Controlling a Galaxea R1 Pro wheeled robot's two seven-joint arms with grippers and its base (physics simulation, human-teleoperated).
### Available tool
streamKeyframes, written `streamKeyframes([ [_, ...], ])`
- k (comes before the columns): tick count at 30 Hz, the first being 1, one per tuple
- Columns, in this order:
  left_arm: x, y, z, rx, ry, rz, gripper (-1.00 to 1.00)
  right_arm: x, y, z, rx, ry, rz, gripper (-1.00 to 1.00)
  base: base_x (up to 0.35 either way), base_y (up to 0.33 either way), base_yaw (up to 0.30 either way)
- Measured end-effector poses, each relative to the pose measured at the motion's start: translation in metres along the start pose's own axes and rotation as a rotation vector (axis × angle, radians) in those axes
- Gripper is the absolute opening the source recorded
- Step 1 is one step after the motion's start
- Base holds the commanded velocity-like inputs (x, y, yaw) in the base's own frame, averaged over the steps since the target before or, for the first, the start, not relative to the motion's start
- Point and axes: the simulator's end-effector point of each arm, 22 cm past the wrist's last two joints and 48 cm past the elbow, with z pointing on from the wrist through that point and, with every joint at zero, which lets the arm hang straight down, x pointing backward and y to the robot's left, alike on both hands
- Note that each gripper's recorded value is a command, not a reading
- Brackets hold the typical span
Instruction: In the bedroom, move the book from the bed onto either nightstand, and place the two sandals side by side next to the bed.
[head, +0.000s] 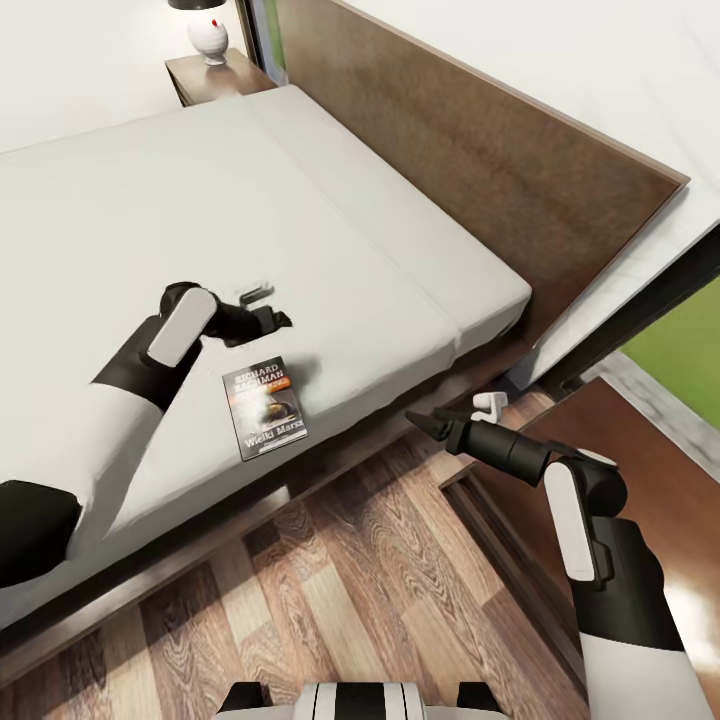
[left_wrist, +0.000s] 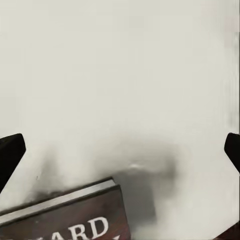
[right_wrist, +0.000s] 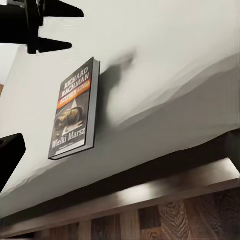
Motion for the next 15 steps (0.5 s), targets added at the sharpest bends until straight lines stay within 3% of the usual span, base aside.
streamKeyframes([
  [10,-0.047,0.016,-0.064,0.089,-0.124,-0.033,1.00,0.000,0.003,0.001,-0.002,-0.002,0.004,1.00,0.000,0.000,0.000],
  [15,-0.054,0.023,-0.094,0.125,-0.186,-0.030,1.00,-0.001,0.005,0.002,-0.005,0.000,0.012,1.00,0.000,0.000,0.000],
])
